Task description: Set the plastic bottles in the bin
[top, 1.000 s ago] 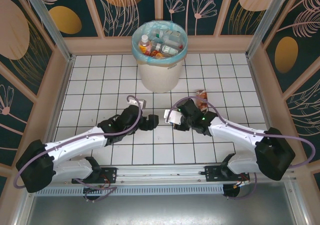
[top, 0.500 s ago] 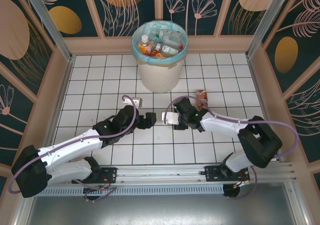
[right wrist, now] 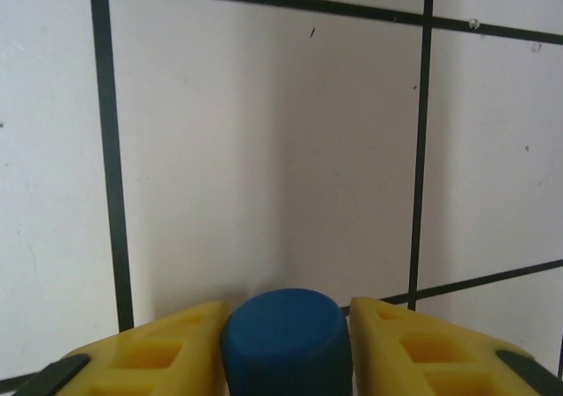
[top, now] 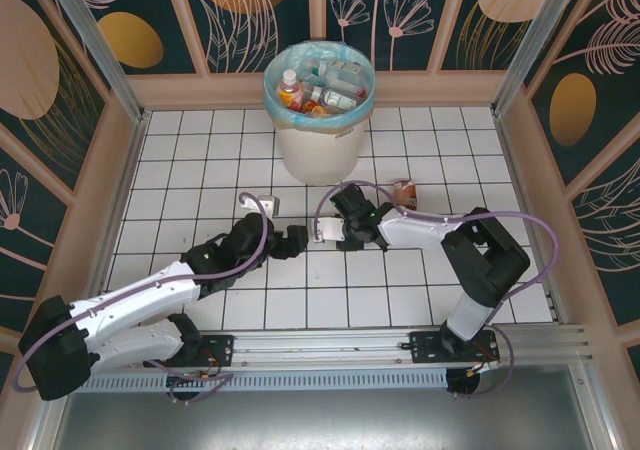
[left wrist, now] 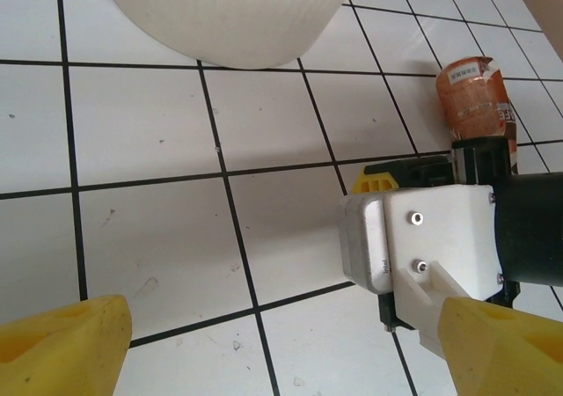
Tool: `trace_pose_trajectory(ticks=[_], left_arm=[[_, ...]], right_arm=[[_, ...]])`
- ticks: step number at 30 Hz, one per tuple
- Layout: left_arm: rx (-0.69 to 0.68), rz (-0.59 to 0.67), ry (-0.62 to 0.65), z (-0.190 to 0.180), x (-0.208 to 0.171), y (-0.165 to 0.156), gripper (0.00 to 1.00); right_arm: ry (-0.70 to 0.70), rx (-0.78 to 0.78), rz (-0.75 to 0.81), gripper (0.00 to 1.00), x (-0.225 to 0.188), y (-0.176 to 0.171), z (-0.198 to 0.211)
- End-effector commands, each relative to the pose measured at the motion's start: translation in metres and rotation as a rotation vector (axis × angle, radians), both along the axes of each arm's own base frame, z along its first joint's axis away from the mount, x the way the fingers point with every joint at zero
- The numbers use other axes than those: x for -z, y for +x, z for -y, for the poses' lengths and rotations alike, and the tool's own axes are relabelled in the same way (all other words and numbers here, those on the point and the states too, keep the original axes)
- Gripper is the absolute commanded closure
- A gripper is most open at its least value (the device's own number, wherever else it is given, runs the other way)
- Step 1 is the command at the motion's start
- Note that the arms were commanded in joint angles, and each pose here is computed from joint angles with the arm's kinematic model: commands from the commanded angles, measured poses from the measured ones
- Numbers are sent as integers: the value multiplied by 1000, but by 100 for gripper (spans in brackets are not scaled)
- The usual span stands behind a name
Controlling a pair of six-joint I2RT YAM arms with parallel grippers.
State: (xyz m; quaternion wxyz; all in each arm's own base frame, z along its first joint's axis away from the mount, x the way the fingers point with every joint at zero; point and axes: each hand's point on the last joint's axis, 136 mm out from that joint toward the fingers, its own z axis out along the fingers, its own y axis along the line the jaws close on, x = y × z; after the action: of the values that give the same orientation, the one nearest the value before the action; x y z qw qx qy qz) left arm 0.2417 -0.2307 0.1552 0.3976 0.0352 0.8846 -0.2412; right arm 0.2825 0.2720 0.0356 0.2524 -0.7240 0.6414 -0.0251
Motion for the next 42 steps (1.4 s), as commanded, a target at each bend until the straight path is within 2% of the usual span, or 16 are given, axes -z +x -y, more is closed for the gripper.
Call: trace_pose_trajectory(ticks=[1, 4, 9, 22, 26, 32, 36, 42], left_arm=[[-19, 21, 23, -8, -1, 0, 10], [-25, 35, 27, -9, -7, 2, 10], [-56, 87, 19, -17, -30, 6, 10], [-257, 485, -5, -70, -166, 19, 11], [-286, 586, -9, -82, -204, 17, 11], [-284, 702, 26, -81, -256, 21, 11], [-277, 747, 33, -73, -286, 25, 11], [-222, 745, -39, -58, -291, 25, 10]], right_arm=[[4, -11, -58, 66, -1, -2, -6], [27, 8, -94, 74, -8, -4, -11], [115, 45, -98, 76, -41, -8, -21], [670, 106, 76, 83, -221, -13, -58], [831, 75, 106, 85, -281, -19, -68], [1060, 70, 249, 89, -378, -13, -75], [1195, 125, 414, 90, -433, 6, -66], [1278, 338, 645, 91, -481, 71, -36]])
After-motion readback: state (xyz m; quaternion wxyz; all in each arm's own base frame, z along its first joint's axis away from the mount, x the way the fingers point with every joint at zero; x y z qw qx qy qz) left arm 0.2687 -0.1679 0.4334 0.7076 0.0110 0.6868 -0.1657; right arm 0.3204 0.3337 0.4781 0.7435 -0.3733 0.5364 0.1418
